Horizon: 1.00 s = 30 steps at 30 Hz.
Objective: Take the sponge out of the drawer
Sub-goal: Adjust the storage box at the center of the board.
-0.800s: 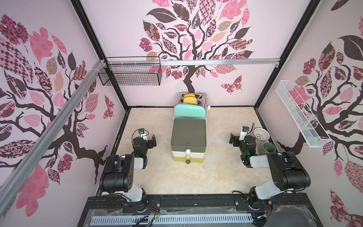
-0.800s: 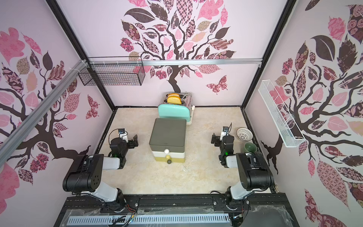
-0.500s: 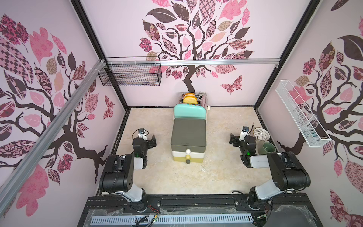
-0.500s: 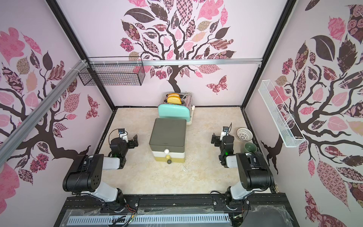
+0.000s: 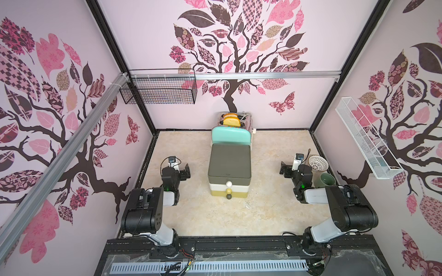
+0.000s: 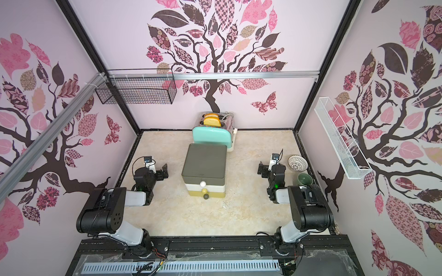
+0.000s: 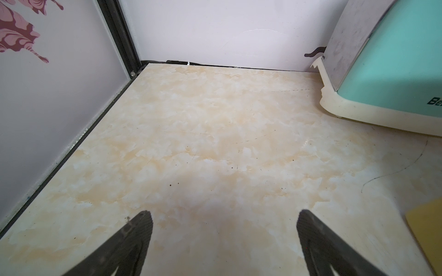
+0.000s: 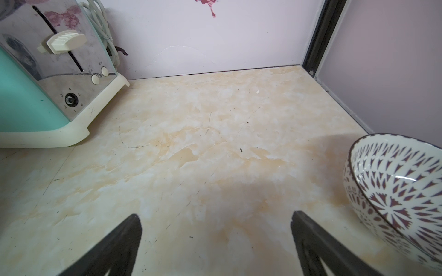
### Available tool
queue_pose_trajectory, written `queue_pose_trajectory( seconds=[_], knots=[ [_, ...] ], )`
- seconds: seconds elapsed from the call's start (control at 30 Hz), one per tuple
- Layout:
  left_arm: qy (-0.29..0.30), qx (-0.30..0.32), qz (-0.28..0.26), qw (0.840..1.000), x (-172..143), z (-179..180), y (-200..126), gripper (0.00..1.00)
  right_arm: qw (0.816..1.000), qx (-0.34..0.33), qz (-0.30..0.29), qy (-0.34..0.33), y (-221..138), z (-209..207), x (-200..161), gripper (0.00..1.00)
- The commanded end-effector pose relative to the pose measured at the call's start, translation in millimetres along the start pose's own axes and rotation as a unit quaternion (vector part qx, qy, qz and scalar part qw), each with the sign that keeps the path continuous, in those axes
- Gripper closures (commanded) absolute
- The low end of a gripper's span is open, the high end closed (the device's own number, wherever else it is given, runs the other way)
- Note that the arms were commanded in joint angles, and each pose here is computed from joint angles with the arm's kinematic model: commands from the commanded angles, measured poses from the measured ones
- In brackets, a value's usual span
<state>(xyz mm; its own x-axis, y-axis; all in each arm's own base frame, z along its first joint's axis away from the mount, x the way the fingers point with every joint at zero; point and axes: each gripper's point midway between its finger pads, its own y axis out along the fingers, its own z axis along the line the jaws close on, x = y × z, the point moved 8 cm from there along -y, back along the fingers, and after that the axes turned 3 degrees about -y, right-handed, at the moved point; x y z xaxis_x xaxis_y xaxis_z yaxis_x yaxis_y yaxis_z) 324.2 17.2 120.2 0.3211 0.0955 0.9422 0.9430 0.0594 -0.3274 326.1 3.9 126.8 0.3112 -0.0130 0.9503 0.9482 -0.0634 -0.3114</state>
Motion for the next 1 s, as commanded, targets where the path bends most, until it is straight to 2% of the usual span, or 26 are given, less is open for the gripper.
queue_pose_trajectory(
  seconds=[0.0,0.13,0.23,0.27,0.33,0.4,0.43,0.5,0.57,0.67,0.77,0.87,0.97],
  knots=[
    [-0.007,-0.008,-0.011,1.0,5,1,-1,0.02,1.0,0.0,-0.001,0.007,5,-2,5,0.01],
    [-0.01,-0.014,-0.012,1.0,5,2,-1,0.03,1.0,0.001,-0.001,0.007,5,-1,5,0.02],
    [-0.009,-0.014,-0.014,1.0,5,2,-2,0.31,1.0,0.001,-0.006,0.005,3,-2,5,0.08],
    [-0.013,-0.007,-0.024,1.0,8,3,-2,0.35,1.0,0.007,-0.015,-0.005,-2,2,5,0.01],
    [-0.034,0.038,-0.023,0.998,17,12,-8,0.35,0.997,0.005,-0.062,-0.04,-17,16,17,0.0],
    [-0.043,0.062,-0.017,0.997,31,14,-17,0.39,0.997,0.042,-0.009,-0.064,-24,28,41,0.03],
    [-0.038,0.055,-0.021,0.998,40,12,-22,0.39,0.997,0.056,0.013,-0.05,-29,31,60,0.07],
    [-0.046,0.042,-0.026,0.998,58,6,-27,0.38,0.993,0.112,0.016,-0.042,-41,42,87,0.16],
    [-0.053,-0.004,-0.038,0.998,78,-7,-28,0.37,0.99,0.139,0.024,-0.024,-54,51,107,0.27],
    [-0.025,-0.122,-0.022,0.992,112,-40,-21,0.36,0.978,0.203,0.05,-0.018,-72,72,113,0.31],
    [0.015,-0.253,-0.02,0.967,150,-78,-24,0.29,0.958,0.28,0.06,-0.03,-94,99,111,0.32],
    [0.04,-0.334,-0.011,0.942,179,-103,-24,0.29,0.932,0.354,0.08,-0.017,-114,116,112,0.32],
    [0.058,-0.385,0.005,0.921,200,-117,-20,0.3,0.917,0.389,0.09,0.015,-130,118,113,0.34]
  ],
)
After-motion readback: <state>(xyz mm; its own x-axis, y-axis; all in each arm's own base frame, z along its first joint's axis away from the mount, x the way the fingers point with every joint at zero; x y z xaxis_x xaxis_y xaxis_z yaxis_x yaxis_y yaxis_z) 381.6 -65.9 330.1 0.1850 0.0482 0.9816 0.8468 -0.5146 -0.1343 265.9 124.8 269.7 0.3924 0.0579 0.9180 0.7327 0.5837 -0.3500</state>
